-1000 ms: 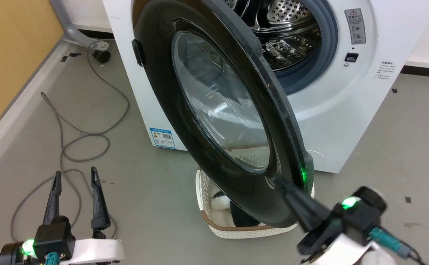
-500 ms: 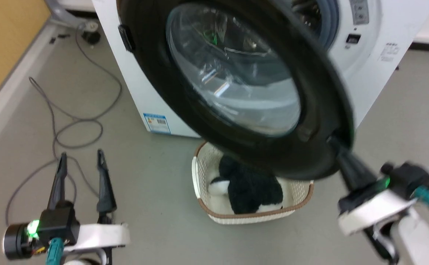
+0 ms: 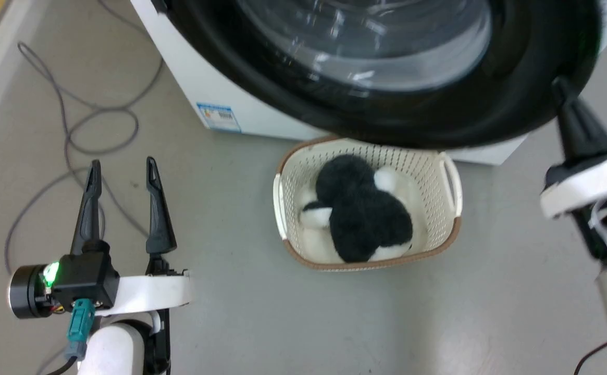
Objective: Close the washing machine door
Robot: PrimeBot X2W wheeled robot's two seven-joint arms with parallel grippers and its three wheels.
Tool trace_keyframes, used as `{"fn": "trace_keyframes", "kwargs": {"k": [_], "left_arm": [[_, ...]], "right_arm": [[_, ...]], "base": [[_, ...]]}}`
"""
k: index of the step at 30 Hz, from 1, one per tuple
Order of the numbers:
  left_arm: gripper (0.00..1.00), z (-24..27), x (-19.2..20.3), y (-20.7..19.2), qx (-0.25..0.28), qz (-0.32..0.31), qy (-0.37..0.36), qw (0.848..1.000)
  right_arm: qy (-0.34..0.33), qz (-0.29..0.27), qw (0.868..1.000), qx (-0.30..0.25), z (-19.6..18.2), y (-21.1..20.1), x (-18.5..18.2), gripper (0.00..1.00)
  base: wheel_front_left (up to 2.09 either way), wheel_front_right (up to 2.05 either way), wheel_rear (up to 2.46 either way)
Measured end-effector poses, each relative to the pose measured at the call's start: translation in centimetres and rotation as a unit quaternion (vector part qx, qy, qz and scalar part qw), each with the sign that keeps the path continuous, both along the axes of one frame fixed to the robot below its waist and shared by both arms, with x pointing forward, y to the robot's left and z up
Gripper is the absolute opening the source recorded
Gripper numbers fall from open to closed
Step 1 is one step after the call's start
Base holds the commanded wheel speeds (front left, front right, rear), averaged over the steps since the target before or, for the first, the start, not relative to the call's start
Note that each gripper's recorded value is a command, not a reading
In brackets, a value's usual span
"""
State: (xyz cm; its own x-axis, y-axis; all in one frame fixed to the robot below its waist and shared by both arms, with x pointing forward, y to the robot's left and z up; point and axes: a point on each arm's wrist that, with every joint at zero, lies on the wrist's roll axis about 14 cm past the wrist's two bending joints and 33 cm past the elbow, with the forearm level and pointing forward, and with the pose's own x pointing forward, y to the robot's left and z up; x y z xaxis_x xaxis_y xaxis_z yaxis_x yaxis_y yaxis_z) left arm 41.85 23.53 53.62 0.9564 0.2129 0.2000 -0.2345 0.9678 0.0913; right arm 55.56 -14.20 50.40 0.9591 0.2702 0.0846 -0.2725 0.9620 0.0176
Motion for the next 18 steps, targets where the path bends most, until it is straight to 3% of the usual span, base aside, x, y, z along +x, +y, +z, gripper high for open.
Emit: {"fn": "trace_keyframes", "kwargs": {"k": [18], "left_arm": [[1.0, -2.6, 1.9, 0.1, 0.0, 0.005, 0.027, 1.0]], "right_arm": [[0.018, -0.049, 0.999, -0.015, -1.2, -2.7, 6.6, 0.0]], "base": [[0.0, 0.0, 0.0]]}}
